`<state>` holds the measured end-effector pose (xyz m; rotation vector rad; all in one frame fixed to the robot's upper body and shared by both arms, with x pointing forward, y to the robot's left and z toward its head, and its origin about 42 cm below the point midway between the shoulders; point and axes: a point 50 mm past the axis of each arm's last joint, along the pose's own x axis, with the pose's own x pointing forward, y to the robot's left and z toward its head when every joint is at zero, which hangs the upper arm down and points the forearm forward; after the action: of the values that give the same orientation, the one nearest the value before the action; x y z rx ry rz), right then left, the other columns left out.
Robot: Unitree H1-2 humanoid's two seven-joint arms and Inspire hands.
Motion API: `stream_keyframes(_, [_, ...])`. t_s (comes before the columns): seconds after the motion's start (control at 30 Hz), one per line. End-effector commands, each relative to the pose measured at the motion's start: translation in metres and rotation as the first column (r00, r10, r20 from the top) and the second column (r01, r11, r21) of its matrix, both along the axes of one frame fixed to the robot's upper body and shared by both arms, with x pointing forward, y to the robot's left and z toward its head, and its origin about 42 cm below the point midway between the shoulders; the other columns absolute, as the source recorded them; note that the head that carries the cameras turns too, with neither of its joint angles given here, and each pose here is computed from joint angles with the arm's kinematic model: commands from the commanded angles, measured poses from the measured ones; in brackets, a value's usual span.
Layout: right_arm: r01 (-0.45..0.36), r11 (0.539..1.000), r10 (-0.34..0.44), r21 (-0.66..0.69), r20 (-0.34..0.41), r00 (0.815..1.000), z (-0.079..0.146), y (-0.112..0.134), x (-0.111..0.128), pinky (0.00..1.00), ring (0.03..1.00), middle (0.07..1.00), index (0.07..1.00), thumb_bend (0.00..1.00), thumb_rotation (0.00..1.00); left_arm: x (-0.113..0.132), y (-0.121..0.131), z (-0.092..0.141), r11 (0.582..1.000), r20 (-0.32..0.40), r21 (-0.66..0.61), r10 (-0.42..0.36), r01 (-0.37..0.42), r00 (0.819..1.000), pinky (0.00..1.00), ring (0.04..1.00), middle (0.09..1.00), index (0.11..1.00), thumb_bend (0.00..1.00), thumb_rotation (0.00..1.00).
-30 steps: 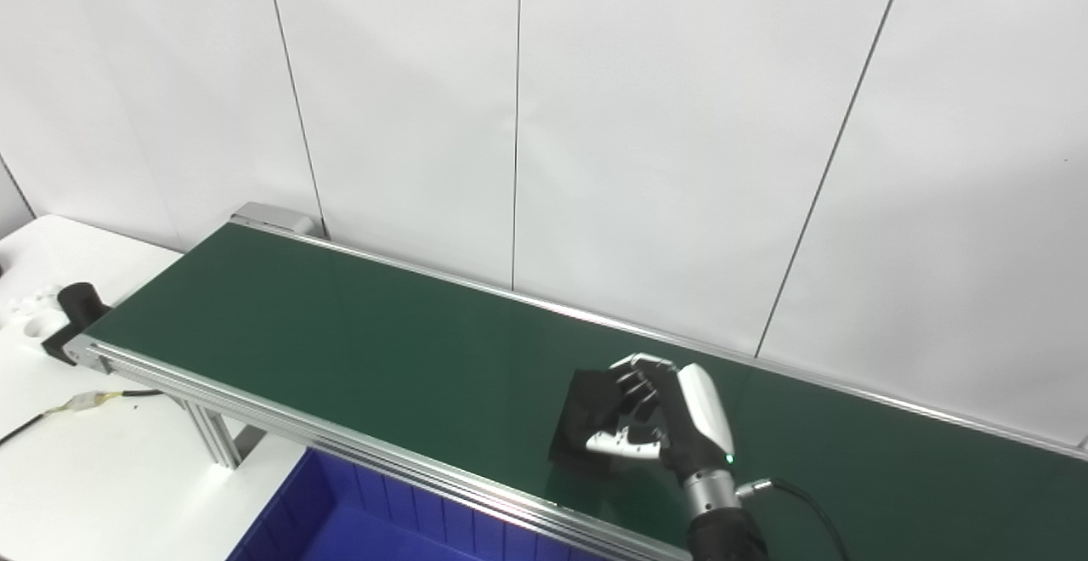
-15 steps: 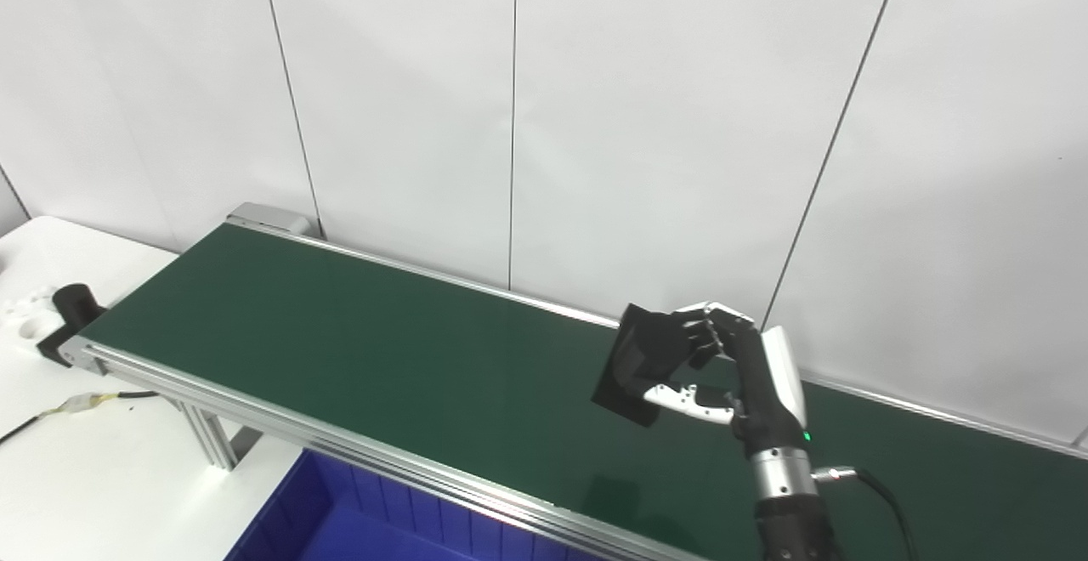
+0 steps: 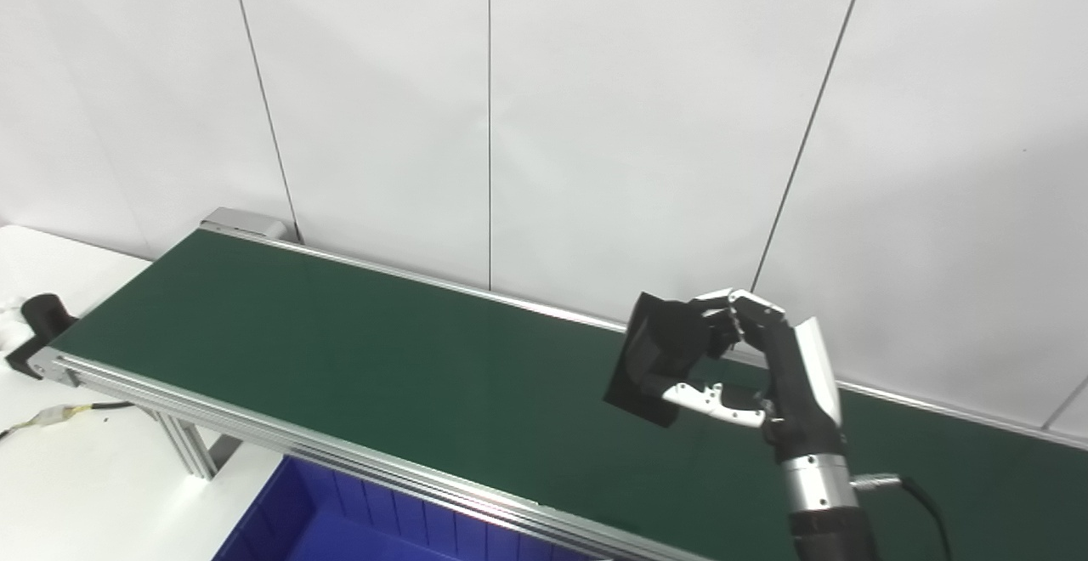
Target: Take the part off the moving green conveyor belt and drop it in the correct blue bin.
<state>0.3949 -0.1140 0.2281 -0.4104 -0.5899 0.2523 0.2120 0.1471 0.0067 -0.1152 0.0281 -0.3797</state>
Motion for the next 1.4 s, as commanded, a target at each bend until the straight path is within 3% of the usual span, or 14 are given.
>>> stream_keyframes(0.0, [-0.007, 1.0, 0.005, 0.031, 0.065, 0.998, 0.025, -0.005, -0.003, 0.33, 0.408, 0.445, 0.513, 0.53, 0.0, 0.007, 0.002, 0.01, 1.0, 0.057, -0.009, -0.006, 0.006, 0.998, 0.77, 0.807, 0.832, 0.831, 1.0, 0.18])
stream_keyframes(0.23, [0.043, 0.999, -0.043, 0.005, 0.085, 0.995, 0.029, -0.03, -0.029, 0.33, 0.397, 0.44, 0.516, 0.53, 0.0, 0.008, 0.01, 0.012, 1.0, 0.07, -0.004, -0.003, 0.004, 0.998, 0.79, 0.816, 0.83, 0.828, 1.0, 0.23])
stream_keyframes(0.83, [0.187, 0.98, -0.186, 0.075, -0.025, 0.982, 0.007, -0.077, -0.094, 0.33, 0.394, 0.435, 0.521, 0.52, 0.0, 0.001, 0.043, 0.028, 1.0, 0.062, 0.02, 0.008, -0.01, 0.998, 0.82, 0.837, 0.829, 0.847, 1.0, 0.27])
stream_keyframes(1.37, [0.278, 0.959, -0.275, 0.056, -0.06, 0.96, -0.001, -0.086, -0.13, 0.35, 0.409, 0.437, 0.52, 0.52, 0.0, 0.003, 0.063, 0.047, 1.0, 0.069, 0.0, 0.009, -0.009, 0.998, 0.82, 0.826, 0.808, 0.832, 1.0, 0.26])
